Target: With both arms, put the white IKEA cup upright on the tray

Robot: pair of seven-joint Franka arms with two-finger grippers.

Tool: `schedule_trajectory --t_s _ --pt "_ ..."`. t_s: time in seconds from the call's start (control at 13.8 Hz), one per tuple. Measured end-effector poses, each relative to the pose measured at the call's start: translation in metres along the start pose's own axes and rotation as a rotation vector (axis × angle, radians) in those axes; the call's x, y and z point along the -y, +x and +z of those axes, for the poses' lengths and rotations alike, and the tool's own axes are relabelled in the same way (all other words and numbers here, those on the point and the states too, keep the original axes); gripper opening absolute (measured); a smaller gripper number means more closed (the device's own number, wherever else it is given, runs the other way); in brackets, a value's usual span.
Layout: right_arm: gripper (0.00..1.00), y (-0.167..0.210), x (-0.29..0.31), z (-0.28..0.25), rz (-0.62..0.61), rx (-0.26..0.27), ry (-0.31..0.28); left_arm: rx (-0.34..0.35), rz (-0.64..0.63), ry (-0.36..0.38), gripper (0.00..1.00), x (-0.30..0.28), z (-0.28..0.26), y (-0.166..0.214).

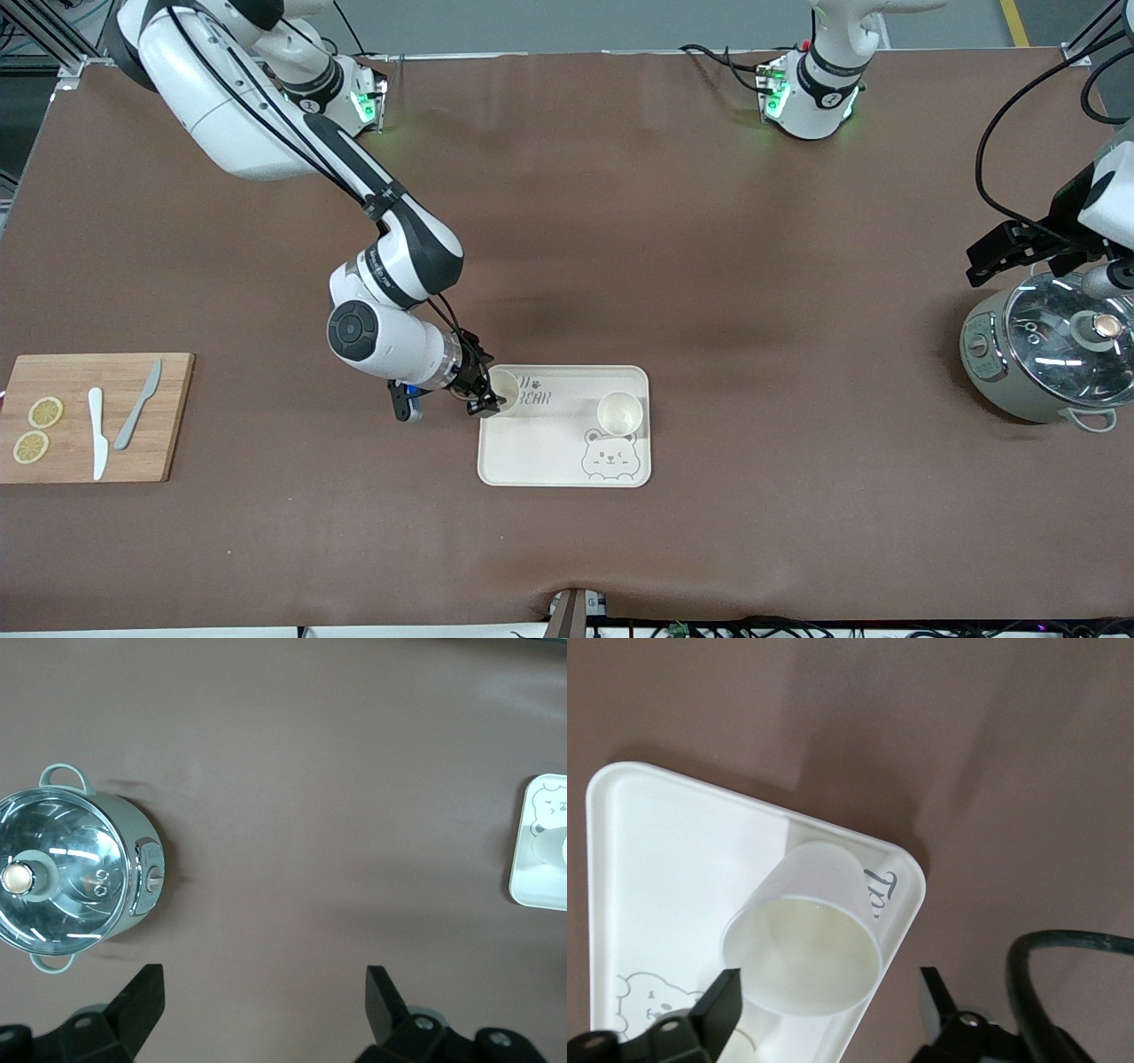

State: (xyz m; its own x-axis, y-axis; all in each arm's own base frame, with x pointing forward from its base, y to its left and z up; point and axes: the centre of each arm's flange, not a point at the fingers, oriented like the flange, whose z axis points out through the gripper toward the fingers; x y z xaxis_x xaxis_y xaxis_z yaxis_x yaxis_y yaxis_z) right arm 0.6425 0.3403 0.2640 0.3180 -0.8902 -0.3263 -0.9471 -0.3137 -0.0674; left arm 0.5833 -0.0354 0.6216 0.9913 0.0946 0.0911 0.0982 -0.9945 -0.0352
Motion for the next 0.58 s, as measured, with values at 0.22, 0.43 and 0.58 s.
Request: schedule_trajectory --t_s 0.22,0.43,0.58 --pt "1.0 -0.005 0.012 -0.035 -0.003 0.028 0.013 0.001 0.003 0.0 1.0 -0.001 0.0 0.0" --pt "1.0 0.016 0.014 -0.092 0.02 0.047 -0.103 0.028 0.029 -0.006 1.0 -0.009 0.0 -0.006" --pt "1.0 0.042 0.008 -0.15 0.006 0.039 -0.157 0.051 0.066 -0.006 1.0 -0.017 -0.001 -0.012"
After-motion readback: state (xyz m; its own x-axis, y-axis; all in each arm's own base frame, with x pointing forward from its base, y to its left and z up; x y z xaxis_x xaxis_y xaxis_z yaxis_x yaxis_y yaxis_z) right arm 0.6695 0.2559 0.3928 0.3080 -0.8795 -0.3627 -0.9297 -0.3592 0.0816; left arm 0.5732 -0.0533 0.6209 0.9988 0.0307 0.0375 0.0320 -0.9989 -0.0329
